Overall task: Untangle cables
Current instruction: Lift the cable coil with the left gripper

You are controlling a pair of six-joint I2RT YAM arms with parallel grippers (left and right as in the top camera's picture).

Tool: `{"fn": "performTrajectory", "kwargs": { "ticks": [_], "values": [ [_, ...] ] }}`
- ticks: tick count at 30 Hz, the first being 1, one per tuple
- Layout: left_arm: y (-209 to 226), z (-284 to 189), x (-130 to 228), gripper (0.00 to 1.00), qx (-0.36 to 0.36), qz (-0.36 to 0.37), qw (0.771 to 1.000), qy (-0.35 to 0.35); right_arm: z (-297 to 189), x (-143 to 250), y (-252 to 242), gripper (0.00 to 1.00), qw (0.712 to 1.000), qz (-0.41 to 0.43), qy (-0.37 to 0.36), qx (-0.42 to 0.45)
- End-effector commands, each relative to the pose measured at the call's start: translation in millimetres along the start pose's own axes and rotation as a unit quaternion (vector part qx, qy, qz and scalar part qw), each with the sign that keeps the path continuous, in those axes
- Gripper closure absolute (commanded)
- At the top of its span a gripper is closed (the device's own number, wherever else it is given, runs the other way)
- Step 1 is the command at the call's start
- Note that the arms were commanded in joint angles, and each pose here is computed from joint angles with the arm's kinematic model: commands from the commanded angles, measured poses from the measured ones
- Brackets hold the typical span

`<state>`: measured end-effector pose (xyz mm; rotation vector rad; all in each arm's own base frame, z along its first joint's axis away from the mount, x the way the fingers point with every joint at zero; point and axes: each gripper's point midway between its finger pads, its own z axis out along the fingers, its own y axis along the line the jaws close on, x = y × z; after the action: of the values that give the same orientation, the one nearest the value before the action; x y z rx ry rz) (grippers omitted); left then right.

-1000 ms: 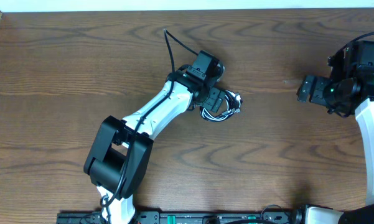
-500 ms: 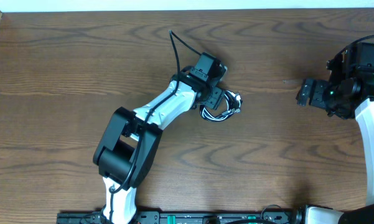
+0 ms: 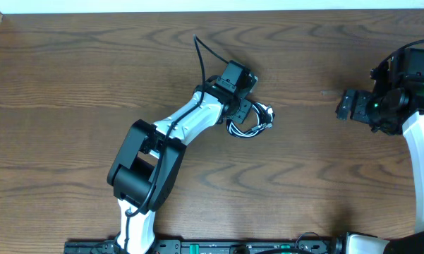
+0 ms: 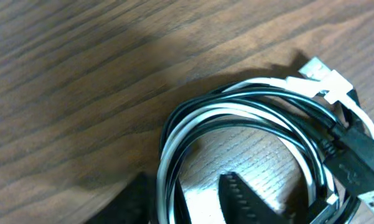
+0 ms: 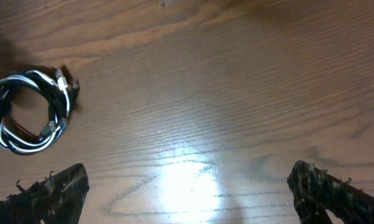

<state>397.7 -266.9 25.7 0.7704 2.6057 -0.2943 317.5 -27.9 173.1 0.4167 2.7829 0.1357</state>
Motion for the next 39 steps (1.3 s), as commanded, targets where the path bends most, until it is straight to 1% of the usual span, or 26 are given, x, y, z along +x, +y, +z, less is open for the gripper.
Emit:
{"fn": "performTrajectory", "kwargs": {
  "ticks": [1, 3, 7, 12, 19, 20, 21, 22, 28, 33, 36, 39],
  "values": [
    [4, -1, -3, 0.67, -0.007, 0.007, 1.000, -0.004, 2, 2, -1, 0.01, 1.000, 0.005, 0.003, 0.003],
    [5, -1, -3, 0.67, -0.007, 0.007, 1.000, -0.003, 2, 2, -2, 0.01, 1.000, 0.006, 0.003, 0.003],
    [5, -1, -3, 0.72, -0.007, 0.007, 1.000, -0.003, 2, 2, -2, 0.01, 1.000, 0.006, 0.004, 0.003],
    [5, -1, -3, 0.75, -0.007, 0.007, 1.000, -0.002, 2, 2, -2, 0.01, 1.000, 0.006, 0.003, 0.003],
    [5, -1, 0, 0.76, -0.007, 0.006, 1.000, 0.002, 2, 2, -2, 0.01, 1.000, 0.006, 0.003, 0.003],
    [5, -1, 0, 0.78, -0.007, 0.006, 1.000, 0.003, 2, 2, -2, 0.01, 1.000, 0.006, 0.003, 0.003],
    [6, -1, 0, 0.87, -0.008, 0.006, 1.000, 0.003, 2, 2, -2, 0.01, 1.000, 0.006, 0.003, 0.003],
    [8, -1, 0, 0.92, -0.013, 0.005, 1.000, 0.004, 2, 2, -2, 0.01, 1.000, 0.006, 0.003, 0.003],
    [20, -2, 8, 0.92, -0.048, 0.005, 0.999, 0.019, 2, 2, -2, 0.01, 1.000, 0.006, 0.004, 0.003],
    [20, -3, 9, 0.92, -0.049, 0.000, 0.999, 0.021, 2, 2, -1, 0.01, 1.000, 0.006, 0.004, 0.003],
    [19, -9, 4, 0.92, -0.050, 0.000, 0.999, 0.013, 2, 2, -2, 0.01, 1.000, 0.006, 0.004, 0.003],
    [17, -30, -10, 0.92, -0.050, 0.001, 0.999, -0.015, 2, 2, -1, 0.01, 1.000, 0.005, 0.003, 0.003]
  ]
}}
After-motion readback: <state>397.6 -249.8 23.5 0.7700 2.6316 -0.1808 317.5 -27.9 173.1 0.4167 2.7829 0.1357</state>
